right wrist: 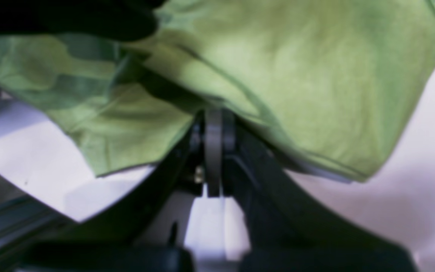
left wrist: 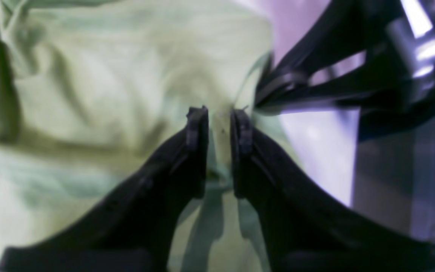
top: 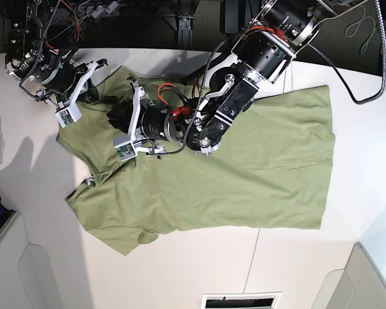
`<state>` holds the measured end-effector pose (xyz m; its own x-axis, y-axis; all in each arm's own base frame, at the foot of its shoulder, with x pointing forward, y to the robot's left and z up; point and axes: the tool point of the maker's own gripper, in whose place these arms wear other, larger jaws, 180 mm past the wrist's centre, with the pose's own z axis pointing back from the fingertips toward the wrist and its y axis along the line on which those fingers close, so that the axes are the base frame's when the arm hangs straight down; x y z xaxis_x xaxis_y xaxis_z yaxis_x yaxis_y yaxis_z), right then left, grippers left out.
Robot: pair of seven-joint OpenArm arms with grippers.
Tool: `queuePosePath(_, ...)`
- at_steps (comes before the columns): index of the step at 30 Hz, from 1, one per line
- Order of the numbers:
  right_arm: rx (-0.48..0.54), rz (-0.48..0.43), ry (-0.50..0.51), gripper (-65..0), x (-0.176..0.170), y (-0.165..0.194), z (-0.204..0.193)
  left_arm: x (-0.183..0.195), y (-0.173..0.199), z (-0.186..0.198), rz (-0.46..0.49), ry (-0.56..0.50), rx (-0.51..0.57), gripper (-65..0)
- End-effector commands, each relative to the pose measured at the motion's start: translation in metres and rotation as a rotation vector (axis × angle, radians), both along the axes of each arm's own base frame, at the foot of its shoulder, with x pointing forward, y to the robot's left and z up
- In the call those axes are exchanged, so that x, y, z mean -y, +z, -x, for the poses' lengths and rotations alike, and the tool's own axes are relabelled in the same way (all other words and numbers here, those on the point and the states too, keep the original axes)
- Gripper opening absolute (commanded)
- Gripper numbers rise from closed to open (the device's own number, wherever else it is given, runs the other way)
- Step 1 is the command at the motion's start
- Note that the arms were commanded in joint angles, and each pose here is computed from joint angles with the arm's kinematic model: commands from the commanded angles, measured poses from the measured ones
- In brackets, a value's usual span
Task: Layout the t-shirt on the table in an organized manner, then fold the t-shirt properly
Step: 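Reach the left gripper across the shirt and pull the fabric toward the right gripper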
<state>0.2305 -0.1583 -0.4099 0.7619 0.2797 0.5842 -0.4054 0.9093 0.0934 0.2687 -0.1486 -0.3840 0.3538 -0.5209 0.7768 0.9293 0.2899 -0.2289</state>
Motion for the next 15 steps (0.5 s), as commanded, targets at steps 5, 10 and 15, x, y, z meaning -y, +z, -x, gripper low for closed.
queuePosePath(5, 0.031, -0.009, -0.006, -65.0, 0.002, 0.007, -0.007, 0.007, 0.007, -0.009, 0.021, -0.009, 0.056, -61.1)
queuePosePath(10, 0.036, -0.031, -0.011, -65.0, -0.002, 0.008, -0.008, 0.005, 0.004, -0.010, 0.006, -0.009, 0.067, -61.1)
queuePosePath(15, -0.005, -0.030, -0.026, -65.0, -0.003, -0.006, -0.001, -0.002, -0.013, -0.008, -0.036, -0.004, 0.036, -61.1)
